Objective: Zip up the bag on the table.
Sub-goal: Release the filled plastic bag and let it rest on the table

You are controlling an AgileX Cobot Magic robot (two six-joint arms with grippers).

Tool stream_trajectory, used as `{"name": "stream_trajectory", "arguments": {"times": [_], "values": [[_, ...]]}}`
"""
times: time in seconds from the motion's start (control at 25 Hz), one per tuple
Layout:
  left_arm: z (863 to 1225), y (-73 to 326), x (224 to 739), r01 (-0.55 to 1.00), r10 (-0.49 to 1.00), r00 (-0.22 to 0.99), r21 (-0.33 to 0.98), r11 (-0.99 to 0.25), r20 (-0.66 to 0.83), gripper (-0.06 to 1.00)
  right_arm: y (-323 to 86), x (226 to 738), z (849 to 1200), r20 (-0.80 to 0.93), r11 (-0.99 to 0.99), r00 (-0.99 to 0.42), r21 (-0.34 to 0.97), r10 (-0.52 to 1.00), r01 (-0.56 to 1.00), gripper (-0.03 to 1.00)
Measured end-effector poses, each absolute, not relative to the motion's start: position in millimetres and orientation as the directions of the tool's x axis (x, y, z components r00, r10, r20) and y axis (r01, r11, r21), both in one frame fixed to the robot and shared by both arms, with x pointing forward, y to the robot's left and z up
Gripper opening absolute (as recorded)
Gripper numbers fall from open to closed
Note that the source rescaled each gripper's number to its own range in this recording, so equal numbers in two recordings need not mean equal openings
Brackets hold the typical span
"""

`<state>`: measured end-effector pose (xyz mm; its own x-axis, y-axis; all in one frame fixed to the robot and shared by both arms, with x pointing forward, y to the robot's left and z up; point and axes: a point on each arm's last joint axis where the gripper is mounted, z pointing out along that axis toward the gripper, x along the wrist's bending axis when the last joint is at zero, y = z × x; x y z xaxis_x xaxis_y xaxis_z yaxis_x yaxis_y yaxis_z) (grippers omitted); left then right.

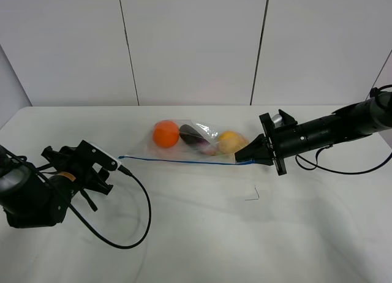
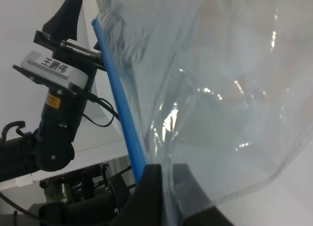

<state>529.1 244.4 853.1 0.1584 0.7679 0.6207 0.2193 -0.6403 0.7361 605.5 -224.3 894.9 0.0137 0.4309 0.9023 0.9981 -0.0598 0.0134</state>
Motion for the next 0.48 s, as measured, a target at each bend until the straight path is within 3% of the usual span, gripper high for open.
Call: {"name": "stream_trajectory", "arguments": {"times": [0.28,0.48], "values": [[853,252,528,0.289,0.941,0.0,0.901,-0.325,0.339,1.0,-224,605,895,0.902,-0.06,0.015,0.013,0.431,0.998,0.0],[853,255,528,0.289,0.984,-0.102,0.951,-0.109,0.143,1.0,-224,605,895,0.902,-0.06,0.015,0.013,0.431,0.998,0.0]]}}
